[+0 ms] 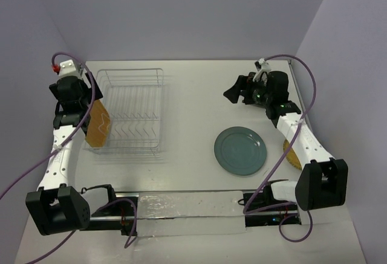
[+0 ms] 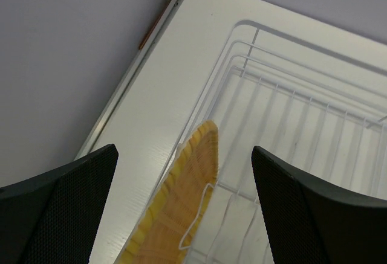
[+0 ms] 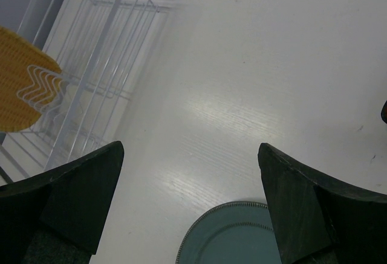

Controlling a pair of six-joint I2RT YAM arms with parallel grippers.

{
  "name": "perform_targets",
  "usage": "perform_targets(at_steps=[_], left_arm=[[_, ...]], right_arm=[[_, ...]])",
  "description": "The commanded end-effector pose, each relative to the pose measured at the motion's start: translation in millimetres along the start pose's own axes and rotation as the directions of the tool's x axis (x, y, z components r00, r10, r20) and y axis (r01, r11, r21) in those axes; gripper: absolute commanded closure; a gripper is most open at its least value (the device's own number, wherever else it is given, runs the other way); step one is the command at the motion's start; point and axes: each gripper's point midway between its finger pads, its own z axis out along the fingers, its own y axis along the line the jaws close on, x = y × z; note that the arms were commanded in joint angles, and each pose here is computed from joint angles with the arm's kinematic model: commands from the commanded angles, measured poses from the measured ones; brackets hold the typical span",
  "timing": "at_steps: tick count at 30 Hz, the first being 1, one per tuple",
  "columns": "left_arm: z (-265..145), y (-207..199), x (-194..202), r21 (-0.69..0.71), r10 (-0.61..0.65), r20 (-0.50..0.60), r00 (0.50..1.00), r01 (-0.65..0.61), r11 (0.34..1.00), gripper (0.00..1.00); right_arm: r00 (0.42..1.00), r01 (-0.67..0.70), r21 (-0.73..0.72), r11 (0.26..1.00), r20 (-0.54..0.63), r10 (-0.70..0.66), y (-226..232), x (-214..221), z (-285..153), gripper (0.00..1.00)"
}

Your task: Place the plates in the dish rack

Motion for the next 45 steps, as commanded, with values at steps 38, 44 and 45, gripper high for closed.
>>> perform_targets(at_steps=[38,44,45], left_arm=[[5.3,23.1,33.3,-0.036,-0.03,0.025,0.999,0.031,0.999,0.88],[27.8,19.8,59.3,-0.052,-0.031,-0.091,0.995,0.027,0.998,0.59],[30.3,20.2,62.2,-0.058,-0.031,-0.104,0.994,0.025,0.998,0.58]], right_arm=[[0.999,0.039,-0.081,0.996,-0.015,-0.041,10.3,-7.8,1.8,0.04],[0.999,0.041,-0.079,0.996,-0.012,-0.043,10.9,-7.5,0.0,0.04],[0.999,0.043,-0.081,0.996,-0.012,-0.044,11.7,-7.8,-0.1,0.04]])
